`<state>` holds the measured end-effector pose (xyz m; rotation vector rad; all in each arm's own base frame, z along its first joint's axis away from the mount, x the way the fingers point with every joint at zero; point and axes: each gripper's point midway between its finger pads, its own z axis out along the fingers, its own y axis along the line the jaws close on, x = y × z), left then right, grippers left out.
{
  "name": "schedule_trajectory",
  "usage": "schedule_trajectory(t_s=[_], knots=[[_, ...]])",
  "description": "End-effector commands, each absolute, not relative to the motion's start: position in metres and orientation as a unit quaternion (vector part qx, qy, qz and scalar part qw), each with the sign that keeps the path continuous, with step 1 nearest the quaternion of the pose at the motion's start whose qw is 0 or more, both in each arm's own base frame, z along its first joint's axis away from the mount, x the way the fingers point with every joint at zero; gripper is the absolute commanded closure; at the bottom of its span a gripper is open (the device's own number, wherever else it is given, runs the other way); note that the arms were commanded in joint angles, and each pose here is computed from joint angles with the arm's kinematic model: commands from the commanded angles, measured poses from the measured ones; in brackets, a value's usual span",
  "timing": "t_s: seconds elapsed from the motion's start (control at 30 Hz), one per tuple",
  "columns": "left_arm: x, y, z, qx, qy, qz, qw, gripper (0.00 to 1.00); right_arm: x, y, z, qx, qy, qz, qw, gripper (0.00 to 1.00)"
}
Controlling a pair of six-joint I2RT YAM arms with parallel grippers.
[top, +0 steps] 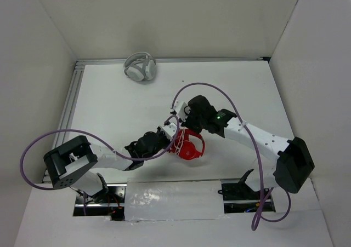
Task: Wrap the headphones
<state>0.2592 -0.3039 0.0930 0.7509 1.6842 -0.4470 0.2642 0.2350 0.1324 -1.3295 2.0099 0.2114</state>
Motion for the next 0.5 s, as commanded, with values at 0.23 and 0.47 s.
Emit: schedule_trajectory(t_s=[0.23,0.47], knots=[[0.231,-0.32,0.074,0.395,0.706,-0.226,0.543,1.0,0.3,0.247,0.2,-0.49,0.73,0.112,0.463,0.88],[0.229,-0.323,0.068,0.404,0.713,-0.228,0.526,1.0,0.334,0.224,0.146,-0.437,0.789,0.109,0.418,0.89]])
